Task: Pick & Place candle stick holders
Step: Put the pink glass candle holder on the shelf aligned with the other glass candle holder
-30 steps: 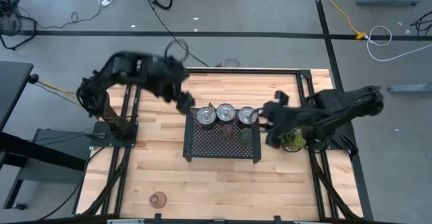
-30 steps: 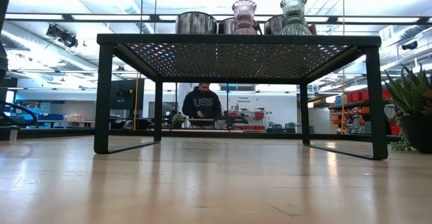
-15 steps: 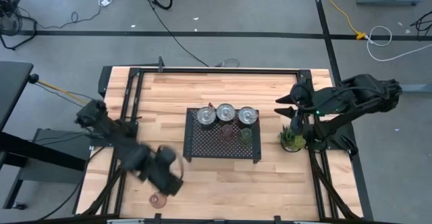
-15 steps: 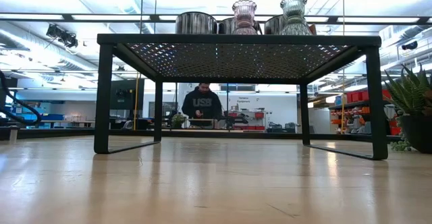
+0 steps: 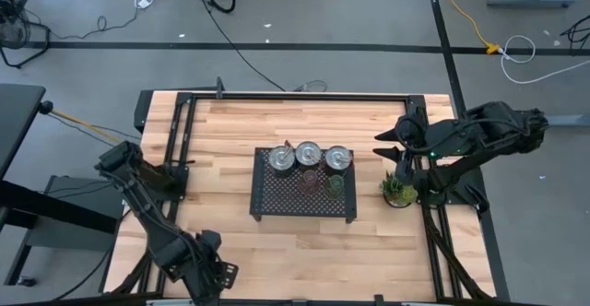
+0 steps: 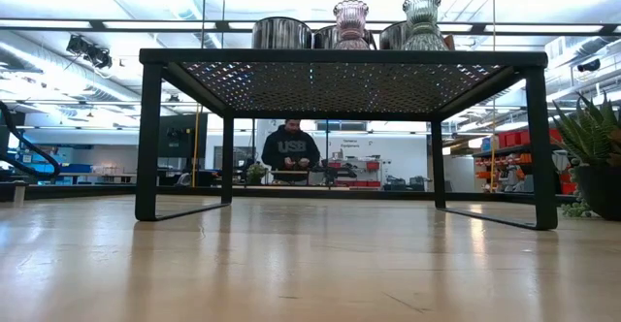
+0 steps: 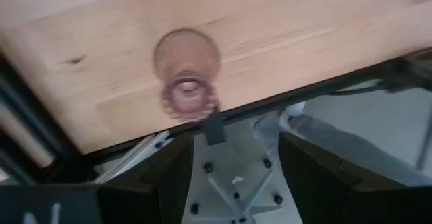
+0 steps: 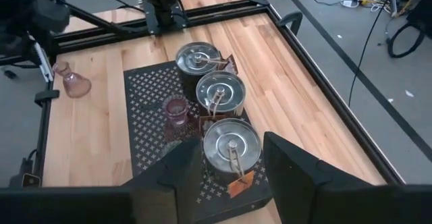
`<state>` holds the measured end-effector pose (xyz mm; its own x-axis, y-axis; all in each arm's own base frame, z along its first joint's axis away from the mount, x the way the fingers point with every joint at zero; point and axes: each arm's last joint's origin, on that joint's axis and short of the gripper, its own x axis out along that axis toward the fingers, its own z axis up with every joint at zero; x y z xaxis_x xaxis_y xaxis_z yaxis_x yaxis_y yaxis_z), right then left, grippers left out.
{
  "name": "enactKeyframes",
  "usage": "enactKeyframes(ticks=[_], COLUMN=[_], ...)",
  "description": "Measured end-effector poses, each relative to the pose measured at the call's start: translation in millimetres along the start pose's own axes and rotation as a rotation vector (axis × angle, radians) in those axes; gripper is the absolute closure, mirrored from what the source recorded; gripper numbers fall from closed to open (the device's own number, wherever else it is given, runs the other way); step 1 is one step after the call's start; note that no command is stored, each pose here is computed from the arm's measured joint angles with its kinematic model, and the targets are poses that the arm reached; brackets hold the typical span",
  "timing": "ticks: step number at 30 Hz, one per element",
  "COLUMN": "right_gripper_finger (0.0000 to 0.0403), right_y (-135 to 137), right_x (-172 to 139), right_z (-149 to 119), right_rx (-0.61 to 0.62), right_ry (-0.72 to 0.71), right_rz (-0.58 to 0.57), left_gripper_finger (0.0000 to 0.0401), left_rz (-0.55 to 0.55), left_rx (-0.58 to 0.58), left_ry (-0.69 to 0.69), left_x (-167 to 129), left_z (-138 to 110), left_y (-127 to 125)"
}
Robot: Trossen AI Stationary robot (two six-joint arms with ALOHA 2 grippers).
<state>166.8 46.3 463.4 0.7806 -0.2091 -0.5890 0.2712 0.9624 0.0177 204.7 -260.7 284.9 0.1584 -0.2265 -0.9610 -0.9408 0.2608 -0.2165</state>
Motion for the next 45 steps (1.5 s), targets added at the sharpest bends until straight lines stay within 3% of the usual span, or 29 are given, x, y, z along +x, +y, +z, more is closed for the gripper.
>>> enactKeyframes(ticks=[5,12,17,25,37,45], right_gripper_finger=[0.0245,0.0245,0.0245,0.0245,0.0245,0.0245], right_y=[0.0,-0.3,-0.3,-0.3,-1.3,-1.7], right_x=[0.0,0.0,0.0,0.0,0.1,0.2], right_z=[-0.3,-0.9,-0.8,-0.8,-0.4,-0.3], right_rx=[0.019,0.019,0.02,0.027,0.012,0.0], right_ry=[0.004,0.009,0.008,0.007,-0.007,-0.012], right_rz=[0.001,-0.002,-0.002,-0.003,-0.038,-0.051], left_gripper_finger=[0.0181,0.0181,0.0181,0.0181,0.0181,0.0181], left_rz=[0.088,0.039,0.079,0.036,0.032,0.025], left_rx=[-0.004,0.008,-0.009,0.011,0.034,0.038], left_ry=[0.017,0.07,0.104,0.061,0.104,0.064], left_x=[16.7,41.6,51.0,52.6,51.6,30.6], left_z=[5.9,8.8,11.0,14.7,20.3,24.8], left_y=[8.9,9.7,15.3,12.3,5.5,-5.9])
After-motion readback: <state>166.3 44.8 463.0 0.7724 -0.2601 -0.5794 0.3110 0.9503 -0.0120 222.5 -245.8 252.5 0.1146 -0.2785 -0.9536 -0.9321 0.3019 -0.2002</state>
